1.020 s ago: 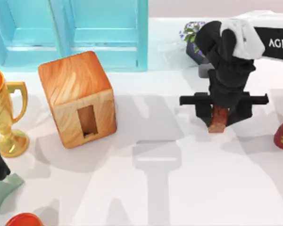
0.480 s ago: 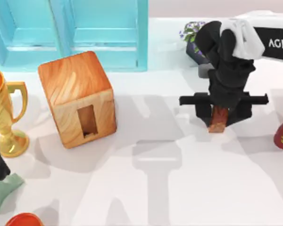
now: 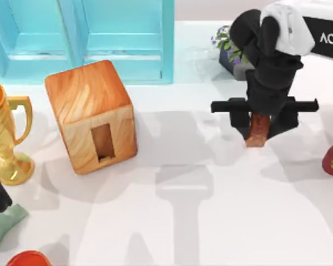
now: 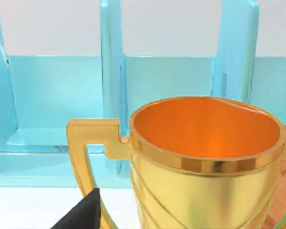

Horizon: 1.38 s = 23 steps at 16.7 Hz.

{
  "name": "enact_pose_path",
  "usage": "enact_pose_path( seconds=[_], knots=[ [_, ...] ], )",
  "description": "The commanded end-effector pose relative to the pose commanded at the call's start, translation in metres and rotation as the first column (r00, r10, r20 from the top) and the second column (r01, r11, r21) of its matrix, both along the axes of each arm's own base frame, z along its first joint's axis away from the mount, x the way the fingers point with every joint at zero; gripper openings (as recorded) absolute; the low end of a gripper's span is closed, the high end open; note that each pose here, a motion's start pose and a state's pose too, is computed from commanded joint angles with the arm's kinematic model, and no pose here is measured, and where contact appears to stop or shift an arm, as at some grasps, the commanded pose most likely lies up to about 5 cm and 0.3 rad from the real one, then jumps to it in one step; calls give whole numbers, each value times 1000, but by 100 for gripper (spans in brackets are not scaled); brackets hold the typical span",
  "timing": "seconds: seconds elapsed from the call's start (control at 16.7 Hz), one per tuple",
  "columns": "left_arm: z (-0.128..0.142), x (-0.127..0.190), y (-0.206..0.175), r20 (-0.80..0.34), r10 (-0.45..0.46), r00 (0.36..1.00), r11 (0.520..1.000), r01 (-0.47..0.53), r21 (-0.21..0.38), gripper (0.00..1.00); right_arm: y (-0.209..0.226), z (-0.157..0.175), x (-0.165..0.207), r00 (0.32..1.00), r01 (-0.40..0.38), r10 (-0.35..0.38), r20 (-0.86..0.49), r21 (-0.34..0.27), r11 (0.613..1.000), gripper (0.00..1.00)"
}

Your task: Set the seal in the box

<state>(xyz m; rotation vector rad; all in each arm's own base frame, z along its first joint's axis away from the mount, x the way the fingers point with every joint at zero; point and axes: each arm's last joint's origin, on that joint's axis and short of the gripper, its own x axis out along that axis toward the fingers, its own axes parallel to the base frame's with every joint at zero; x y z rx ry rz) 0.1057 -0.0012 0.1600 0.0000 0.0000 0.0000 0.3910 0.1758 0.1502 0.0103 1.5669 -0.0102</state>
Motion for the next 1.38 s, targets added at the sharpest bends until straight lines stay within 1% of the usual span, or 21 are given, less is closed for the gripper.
enact_pose_path(
  seconds=[0.24,0.48,0.54,0.84,0.9,1.02,1.14,1.26,1.38],
  knots=[
    [0,0,0,0,0,1000,1000,0,0,100,0,30,0,1000,0,-1,-12,-4,1000,0],
    [0,0,0,0,0,1000,1000,0,0,100,-1,67,-3,1000,0,0,-6,-2,1000,0],
    [0,0,0,0,0,1000,1000,0,0,100,-2,72,-4,1000,0,0,-3,-1,1000,0],
    [0,0,0,0,0,1000,1000,0,0,100,-2,71,-4,1000,1,-1,-3,0,1000,0],
    [0,0,0,0,0,1000,1000,0,0,100,-6,76,-3,1000,4,-4,14,5,1000,0],
    [0,0,0,0,0,1000,1000,0,0,100,-25,102,0,996,10,-12,90,26,1000,0],
    [0,0,0,0,0,1000,1000,0,0,100,-58,135,0,984,5,-10,179,31,1000,0],
    [0,0,0,0,0,1000,1000,0,0,100,-102,158,-5,974,-2,1,226,2,1000,0],
    [0,0,0,0,0,1000,1000,0,0,100,-154,165,-13,978,-2,11,206,-45,999,0]
  ],
)
